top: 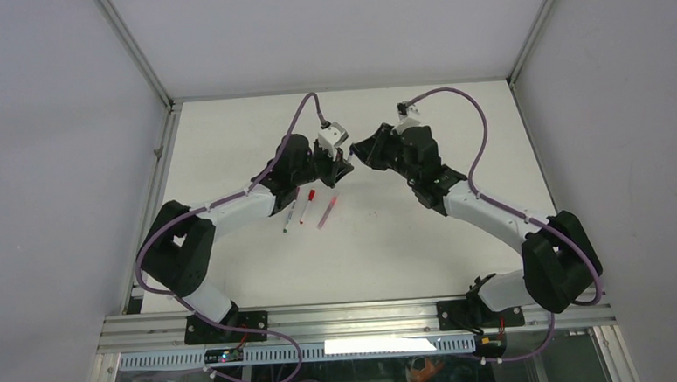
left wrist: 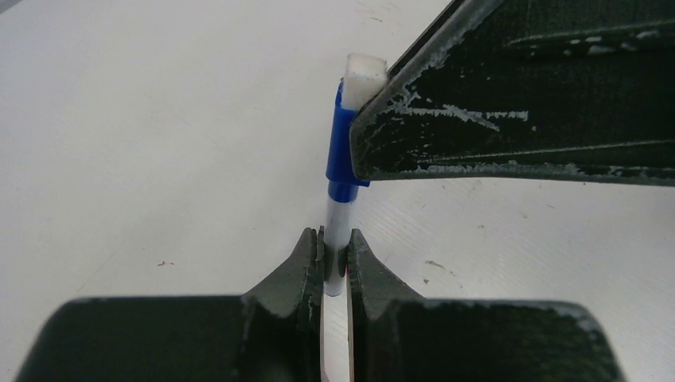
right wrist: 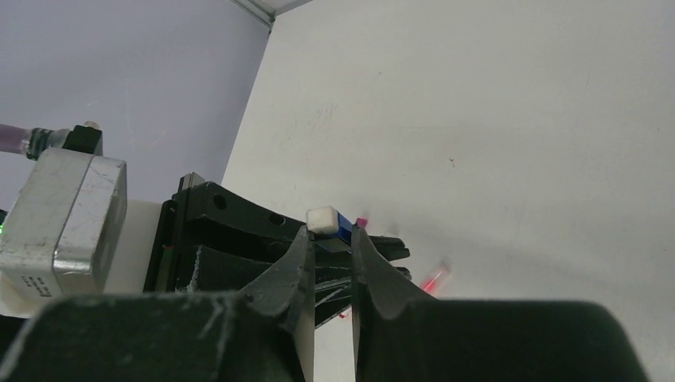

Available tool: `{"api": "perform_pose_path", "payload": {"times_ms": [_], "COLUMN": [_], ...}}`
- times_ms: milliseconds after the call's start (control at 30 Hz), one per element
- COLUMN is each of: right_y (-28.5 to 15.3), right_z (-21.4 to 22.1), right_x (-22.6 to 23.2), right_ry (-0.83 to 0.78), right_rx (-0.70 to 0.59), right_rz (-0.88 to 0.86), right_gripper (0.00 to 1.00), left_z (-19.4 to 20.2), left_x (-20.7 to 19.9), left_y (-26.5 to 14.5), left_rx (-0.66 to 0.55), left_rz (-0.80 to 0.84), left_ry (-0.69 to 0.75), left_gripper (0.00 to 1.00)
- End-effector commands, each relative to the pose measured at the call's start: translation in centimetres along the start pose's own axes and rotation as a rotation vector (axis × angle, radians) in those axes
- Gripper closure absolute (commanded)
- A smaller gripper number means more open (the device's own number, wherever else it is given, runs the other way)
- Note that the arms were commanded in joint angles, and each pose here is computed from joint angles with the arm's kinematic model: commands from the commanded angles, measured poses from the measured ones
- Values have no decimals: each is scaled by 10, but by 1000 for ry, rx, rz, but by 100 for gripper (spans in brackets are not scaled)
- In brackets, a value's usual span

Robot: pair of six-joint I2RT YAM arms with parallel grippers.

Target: Insert the pens into the pen caps

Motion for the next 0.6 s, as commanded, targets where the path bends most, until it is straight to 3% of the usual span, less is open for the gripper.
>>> {"api": "perform_pose_path", "payload": {"times_ms": [0, 167, 367, 567], "right_y": [-43, -46, -44, -46], "right_z": [115, 103, 112, 93], "right_x": [-10, -13, -18, -7], "right_ry": [2, -83, -71, -115], "right_rx": [563, 534, 561, 499], "right_rz": [30, 75, 78, 48], "right_gripper": [100, 100, 100, 100], "left_z": [-169, -153, -156, -137], "left_x": [-30, -30, -34, -29], "left_y": [-47, -59, -70, -65], "left_rx": [-615, -562, -523, -432], "left_rz": [79, 59, 66, 37], "left_ry": [203, 216, 251, 199], "left_gripper": [100, 100, 100, 100]}}
Point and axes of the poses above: each gripper's point midway between its finger pads, its own y axis out along the fingers, its own x axis along the line the jaws close on, z = x × y, the point moved 6 cm from there along -y, back along the fingers, and after that the axes turned 4 degrees about -y, right-handed, at the moved point
